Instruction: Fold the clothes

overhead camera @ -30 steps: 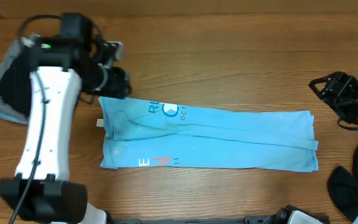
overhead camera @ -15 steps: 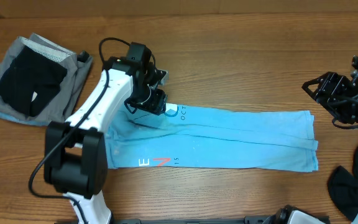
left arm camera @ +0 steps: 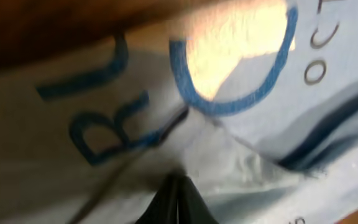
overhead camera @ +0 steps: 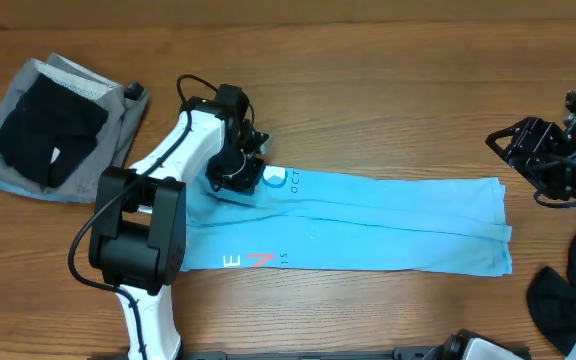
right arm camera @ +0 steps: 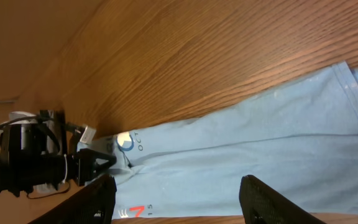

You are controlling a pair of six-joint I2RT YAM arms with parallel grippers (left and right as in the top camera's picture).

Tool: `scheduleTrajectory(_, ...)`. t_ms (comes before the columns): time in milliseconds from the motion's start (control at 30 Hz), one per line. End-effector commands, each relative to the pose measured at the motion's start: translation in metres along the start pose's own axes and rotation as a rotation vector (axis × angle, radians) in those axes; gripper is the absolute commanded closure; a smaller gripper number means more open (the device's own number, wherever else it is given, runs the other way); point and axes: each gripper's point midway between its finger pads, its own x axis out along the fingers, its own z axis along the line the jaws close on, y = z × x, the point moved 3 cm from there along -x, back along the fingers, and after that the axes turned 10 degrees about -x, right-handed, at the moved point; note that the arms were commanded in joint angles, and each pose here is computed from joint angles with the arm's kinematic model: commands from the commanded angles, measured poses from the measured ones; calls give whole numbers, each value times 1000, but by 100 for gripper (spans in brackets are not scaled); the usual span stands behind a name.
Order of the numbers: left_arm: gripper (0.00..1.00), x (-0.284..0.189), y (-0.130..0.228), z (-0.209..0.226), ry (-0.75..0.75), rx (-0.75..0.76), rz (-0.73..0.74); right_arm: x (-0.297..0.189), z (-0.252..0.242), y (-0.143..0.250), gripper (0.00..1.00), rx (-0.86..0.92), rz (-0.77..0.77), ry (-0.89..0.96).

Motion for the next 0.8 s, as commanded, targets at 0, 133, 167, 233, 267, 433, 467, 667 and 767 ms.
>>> scheduleTrajectory(0,96,-8,4,-6,22,3,34,0,1,1,32,-6,0,-2)
scheduleTrajectory(133,96,-23,6,-12,36,-2,58,0,1,1,32,-6,0,-2)
scheduleTrajectory(167,96,-26,4,-10,20,3,48,0,1,1,32,-5,0,-2)
scheduleTrajectory(233,73,-27,-5,-6,-11,13,11,0,1,1,32,-5,0,-2)
scheduleTrajectory(267,62,-26,-10,-6,-15,20,-14,0,1,1,32,-6,0,-2)
scheduleTrajectory(433,39,-10,-21,-2,-14,27,-35,0,1,1,32,-6,-1,-1)
scheduleTrajectory(467,39,-6,-22,-1,-14,27,-29,0,1,1,32,-6,-1,-1)
scheduleTrajectory(667,58,24,-16,5,0,5,57,0,1,1,34,-6,0,-2)
scheduleTrajectory(767,69,25,-12,1,30,3,77,0,1,1,34,-6,-1,-2)
